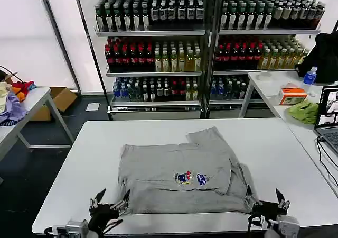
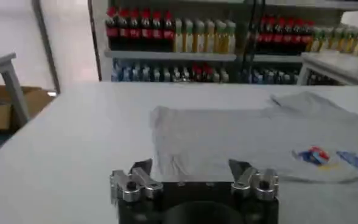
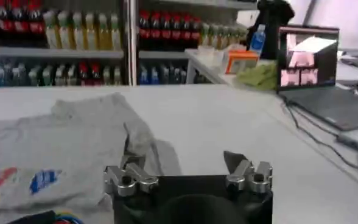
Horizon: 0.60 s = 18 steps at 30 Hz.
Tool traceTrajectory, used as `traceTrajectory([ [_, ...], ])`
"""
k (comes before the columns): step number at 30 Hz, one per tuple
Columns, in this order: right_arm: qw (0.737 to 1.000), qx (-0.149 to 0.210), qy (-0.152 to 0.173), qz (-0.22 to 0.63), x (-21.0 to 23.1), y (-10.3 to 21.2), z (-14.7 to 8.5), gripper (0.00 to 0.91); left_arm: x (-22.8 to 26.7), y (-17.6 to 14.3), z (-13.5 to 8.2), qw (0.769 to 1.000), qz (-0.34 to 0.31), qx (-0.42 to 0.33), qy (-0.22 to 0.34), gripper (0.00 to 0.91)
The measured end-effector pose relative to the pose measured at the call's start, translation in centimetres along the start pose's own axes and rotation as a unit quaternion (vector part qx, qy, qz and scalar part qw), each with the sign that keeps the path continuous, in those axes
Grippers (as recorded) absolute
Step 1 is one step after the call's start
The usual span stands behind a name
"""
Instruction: Fold and organize the clothes.
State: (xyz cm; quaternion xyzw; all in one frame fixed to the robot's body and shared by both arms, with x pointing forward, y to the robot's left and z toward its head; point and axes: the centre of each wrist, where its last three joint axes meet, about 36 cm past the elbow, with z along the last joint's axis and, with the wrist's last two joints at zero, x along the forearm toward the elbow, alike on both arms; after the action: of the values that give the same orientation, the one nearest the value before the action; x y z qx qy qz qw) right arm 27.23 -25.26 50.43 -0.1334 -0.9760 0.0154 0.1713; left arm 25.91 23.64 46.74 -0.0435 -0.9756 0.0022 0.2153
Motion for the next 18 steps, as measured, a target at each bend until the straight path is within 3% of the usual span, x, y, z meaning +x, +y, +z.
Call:
traceTrajectory([
  [9,0.999,-0.002,-0.039,-0.034,-7.0,-0.3,-2.5,0.907,-3.9,2.7,-2.8,0.998,0.019,-0.035,-0.039,0.907],
  [18,0.992,0.038,-0.031,-0.114,-15.9,1.6,-4.6,0.907,-11.0,5.0,-5.5,0.996,0.065,-0.056,-0.037,0.907],
])
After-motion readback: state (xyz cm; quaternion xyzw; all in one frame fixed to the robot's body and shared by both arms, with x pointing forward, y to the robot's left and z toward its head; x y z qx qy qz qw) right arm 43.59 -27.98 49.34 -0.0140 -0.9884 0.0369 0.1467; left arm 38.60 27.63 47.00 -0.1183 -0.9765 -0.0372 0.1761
